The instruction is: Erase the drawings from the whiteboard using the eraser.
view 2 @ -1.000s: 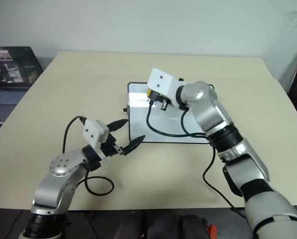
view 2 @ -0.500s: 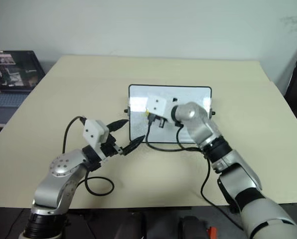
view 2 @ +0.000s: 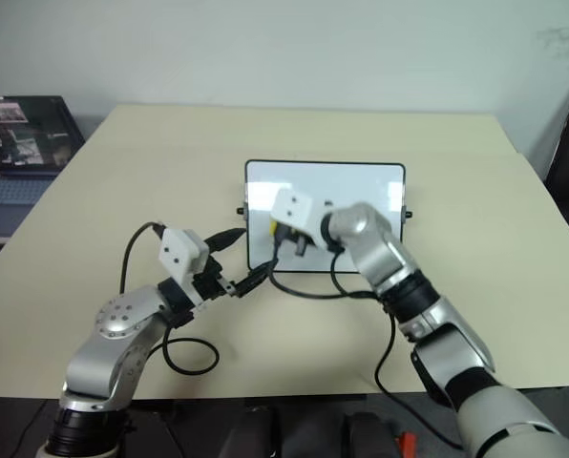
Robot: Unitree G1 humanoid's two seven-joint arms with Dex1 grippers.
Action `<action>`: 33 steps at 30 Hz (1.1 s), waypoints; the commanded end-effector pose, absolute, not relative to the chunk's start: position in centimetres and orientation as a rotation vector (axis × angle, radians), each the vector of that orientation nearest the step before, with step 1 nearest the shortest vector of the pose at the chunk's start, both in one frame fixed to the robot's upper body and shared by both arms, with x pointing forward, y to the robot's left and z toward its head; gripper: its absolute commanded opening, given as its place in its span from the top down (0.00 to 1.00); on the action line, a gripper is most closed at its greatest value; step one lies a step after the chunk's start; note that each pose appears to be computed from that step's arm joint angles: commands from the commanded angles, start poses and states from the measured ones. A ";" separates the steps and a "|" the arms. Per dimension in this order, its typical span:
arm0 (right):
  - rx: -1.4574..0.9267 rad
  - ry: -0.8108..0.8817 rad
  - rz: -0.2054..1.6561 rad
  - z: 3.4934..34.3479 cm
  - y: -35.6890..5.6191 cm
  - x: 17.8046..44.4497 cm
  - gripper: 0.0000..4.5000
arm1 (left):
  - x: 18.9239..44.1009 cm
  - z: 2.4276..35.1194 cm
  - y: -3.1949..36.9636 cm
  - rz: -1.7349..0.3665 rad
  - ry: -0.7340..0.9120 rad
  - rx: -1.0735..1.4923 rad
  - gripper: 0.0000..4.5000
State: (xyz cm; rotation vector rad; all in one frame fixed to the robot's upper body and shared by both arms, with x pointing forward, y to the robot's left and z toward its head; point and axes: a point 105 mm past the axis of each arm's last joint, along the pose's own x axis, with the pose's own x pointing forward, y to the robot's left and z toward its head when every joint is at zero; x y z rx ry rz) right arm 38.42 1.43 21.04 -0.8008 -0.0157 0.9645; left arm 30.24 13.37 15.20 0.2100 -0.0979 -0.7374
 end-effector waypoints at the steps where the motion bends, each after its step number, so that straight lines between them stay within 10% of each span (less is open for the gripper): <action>1: -0.812 -0.107 0.884 24.0 0.8 39.5 0.78 | 30.0 16.2 12.8 -0.756 -0.141 0.216 0.00; 17: -0.885 0.086 0.929 14.4 -0.4 38.5 0.78 | 30.0 16.1 12.6 -0.767 -0.142 0.220 0.00; 33: -0.357 -0.201 0.695 25.3 -7.3 33.8 0.78 | 30.4 16.5 12.4 -0.776 -0.162 0.215 0.00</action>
